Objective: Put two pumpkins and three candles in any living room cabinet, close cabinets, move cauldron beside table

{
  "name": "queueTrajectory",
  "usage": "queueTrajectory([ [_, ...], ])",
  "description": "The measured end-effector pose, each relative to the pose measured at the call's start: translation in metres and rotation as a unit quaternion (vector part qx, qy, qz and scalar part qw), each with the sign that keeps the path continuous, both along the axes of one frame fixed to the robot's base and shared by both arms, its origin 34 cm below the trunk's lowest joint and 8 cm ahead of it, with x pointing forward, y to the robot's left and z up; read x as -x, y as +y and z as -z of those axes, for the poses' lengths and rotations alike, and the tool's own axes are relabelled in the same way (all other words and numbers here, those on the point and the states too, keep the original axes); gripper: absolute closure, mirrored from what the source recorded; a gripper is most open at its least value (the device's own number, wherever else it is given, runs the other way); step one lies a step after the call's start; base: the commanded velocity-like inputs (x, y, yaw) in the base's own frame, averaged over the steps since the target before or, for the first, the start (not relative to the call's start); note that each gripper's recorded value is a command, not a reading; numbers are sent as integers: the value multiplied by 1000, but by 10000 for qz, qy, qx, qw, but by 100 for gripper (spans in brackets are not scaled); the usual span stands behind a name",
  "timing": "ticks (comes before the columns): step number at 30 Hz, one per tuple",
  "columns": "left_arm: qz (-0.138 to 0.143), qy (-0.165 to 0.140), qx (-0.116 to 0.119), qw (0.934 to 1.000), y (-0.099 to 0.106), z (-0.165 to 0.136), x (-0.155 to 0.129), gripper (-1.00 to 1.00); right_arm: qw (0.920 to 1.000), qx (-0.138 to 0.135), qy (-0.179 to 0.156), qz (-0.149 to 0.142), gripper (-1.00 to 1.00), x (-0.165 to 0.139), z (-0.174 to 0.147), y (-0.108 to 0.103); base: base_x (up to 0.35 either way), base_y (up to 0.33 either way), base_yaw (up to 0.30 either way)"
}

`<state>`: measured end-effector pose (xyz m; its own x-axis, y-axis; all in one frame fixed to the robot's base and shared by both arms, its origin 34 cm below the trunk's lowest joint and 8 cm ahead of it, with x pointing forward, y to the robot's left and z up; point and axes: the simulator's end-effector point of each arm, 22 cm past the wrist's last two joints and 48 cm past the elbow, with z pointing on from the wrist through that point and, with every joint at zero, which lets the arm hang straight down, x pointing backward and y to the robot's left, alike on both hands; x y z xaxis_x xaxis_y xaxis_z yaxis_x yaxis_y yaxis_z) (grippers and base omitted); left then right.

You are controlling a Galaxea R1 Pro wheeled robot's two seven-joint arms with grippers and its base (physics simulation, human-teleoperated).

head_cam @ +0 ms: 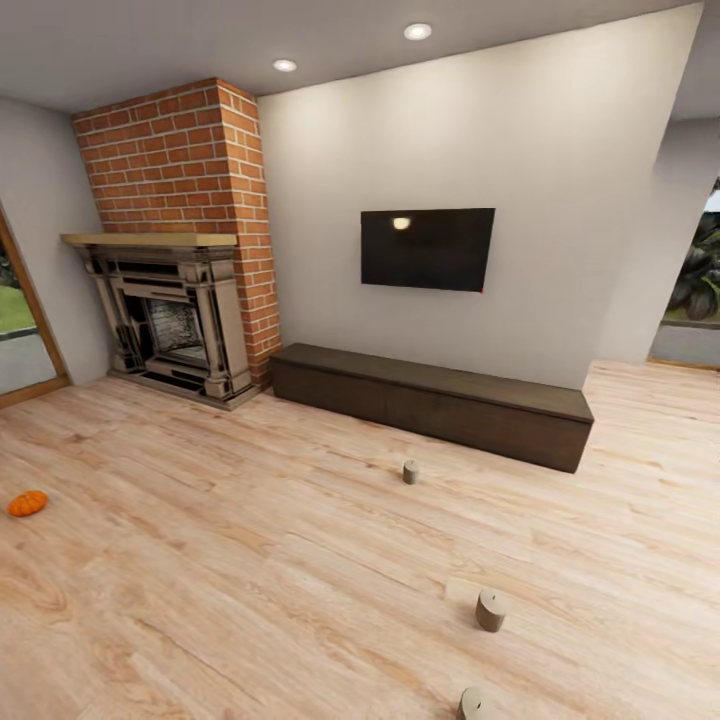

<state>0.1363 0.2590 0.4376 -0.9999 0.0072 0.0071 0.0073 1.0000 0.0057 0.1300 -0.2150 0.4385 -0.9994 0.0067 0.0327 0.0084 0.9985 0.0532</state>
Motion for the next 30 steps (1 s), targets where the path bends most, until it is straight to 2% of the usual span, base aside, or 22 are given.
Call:
queueTrajectory([
  [3, 7, -94, -1, 10000, 0, 0, -4, -100, 10000, -2, 5, 3, -100, 0, 0, 0, 0, -22, 0],
  [19, -4, -104, -6, 9999, 1, 0, -4, -100, 10000, 7, 24, 25, -100, 3, 0, -1, 0, -6, 0],
  [30, -21, -111, -96, 9999, 14, 0, -5, -100, 10000, 62, 12, 42, -100, 1, 0, -8, 0, 0, 0],
])
